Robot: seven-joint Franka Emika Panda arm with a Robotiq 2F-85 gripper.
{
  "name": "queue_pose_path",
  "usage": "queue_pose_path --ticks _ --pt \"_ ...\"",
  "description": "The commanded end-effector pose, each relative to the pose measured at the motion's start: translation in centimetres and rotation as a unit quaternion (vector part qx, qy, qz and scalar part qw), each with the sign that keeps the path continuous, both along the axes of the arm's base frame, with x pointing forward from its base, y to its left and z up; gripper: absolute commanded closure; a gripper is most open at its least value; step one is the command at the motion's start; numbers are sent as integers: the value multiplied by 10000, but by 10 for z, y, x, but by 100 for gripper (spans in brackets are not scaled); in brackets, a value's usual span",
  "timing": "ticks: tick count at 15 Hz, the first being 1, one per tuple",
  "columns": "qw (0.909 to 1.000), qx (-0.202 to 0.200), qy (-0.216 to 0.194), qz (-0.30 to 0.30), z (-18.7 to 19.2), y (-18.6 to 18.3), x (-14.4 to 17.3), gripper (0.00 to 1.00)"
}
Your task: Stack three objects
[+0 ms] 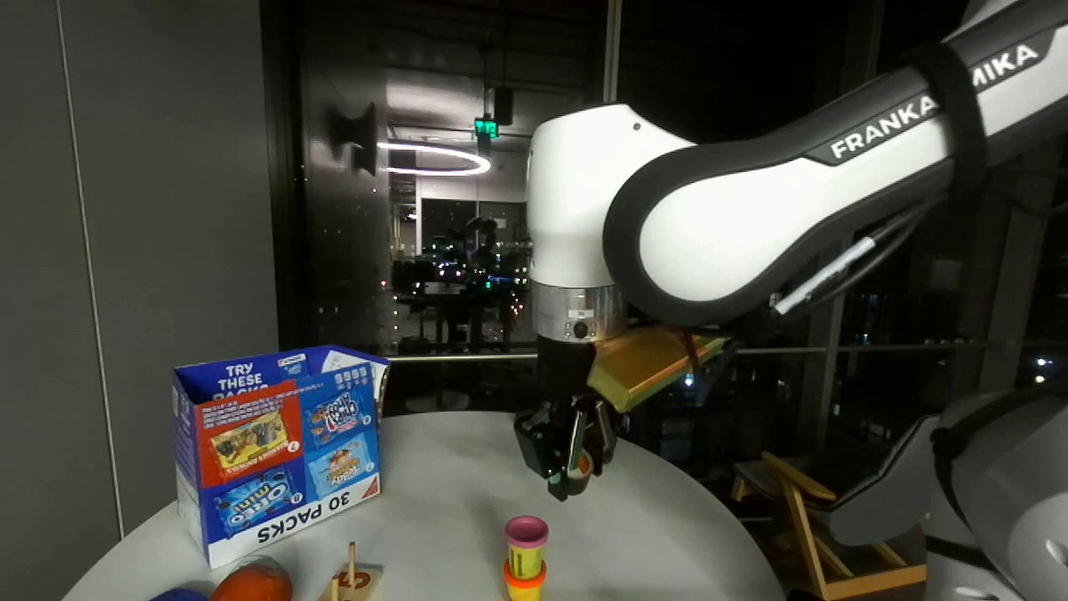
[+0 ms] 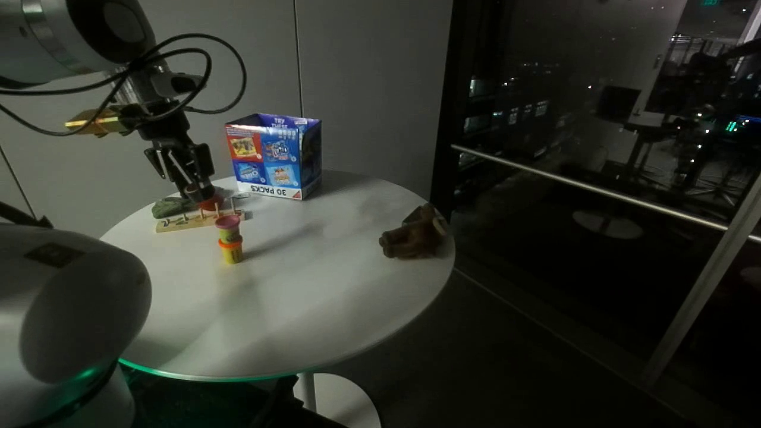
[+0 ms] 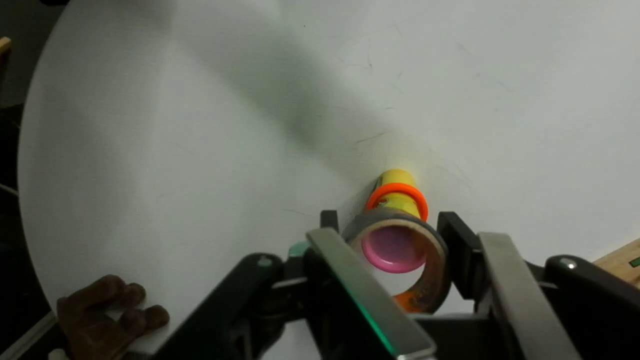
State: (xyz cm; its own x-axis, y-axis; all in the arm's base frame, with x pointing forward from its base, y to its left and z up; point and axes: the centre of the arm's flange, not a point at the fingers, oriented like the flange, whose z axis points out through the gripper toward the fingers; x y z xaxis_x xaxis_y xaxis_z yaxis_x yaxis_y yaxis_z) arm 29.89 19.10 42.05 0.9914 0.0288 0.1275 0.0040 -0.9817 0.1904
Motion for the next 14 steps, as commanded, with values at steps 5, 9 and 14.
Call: queue_pose_path --ticks 5,9,14 --pt "9912 77 733 1096 -6 8 71 70" --pt "9843 166 1041 1419 -14 5 93 70" --pt "9805 266 1231 1509 -26 -2 109 70"
